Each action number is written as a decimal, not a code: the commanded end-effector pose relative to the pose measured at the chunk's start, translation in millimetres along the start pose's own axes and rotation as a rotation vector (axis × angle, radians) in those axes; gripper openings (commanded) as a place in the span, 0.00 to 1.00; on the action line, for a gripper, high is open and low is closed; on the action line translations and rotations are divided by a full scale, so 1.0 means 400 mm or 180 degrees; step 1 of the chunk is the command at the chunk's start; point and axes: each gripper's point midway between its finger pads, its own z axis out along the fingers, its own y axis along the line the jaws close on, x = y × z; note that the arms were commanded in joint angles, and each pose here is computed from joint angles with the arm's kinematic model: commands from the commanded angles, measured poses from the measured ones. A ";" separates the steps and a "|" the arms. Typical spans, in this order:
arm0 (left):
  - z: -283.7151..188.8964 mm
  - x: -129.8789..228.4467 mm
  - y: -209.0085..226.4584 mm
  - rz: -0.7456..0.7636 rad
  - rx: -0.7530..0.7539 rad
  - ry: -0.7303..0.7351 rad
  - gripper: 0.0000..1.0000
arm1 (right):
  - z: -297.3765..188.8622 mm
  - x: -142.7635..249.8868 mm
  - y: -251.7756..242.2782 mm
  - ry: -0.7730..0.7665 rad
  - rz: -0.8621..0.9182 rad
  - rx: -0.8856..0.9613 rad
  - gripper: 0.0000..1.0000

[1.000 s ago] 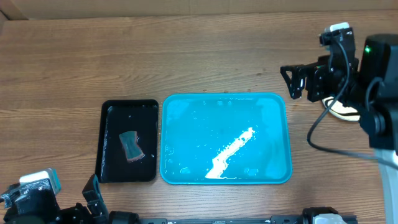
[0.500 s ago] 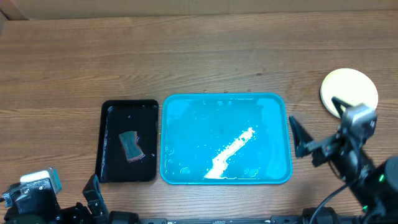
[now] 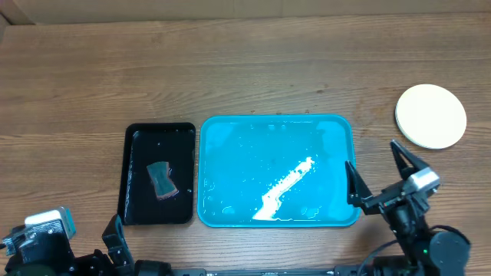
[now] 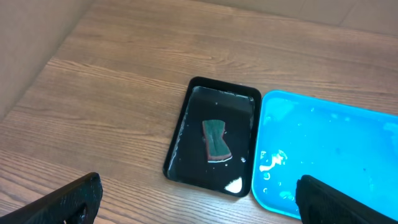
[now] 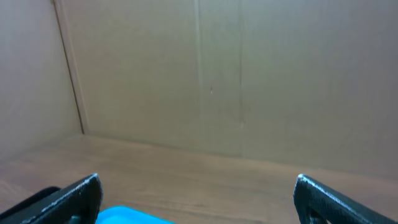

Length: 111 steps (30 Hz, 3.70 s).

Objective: Clean dirty plates on tray and stack at the side

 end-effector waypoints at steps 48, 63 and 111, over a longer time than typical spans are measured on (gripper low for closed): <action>-0.002 0.000 -0.005 -0.0025 0.0046 -0.0007 1.00 | 0.000 0.246 -0.072 0.0450 0.0403 0.0351 1.00; -0.002 0.000 -0.005 -0.0024 0.0046 -0.0007 0.99 | 0.000 0.246 -0.072 0.0450 0.0403 0.0351 1.00; 0.329 -0.028 -0.156 -0.0229 0.1051 -0.2650 1.00 | 0.000 0.246 -0.072 0.0450 0.0403 0.0351 1.00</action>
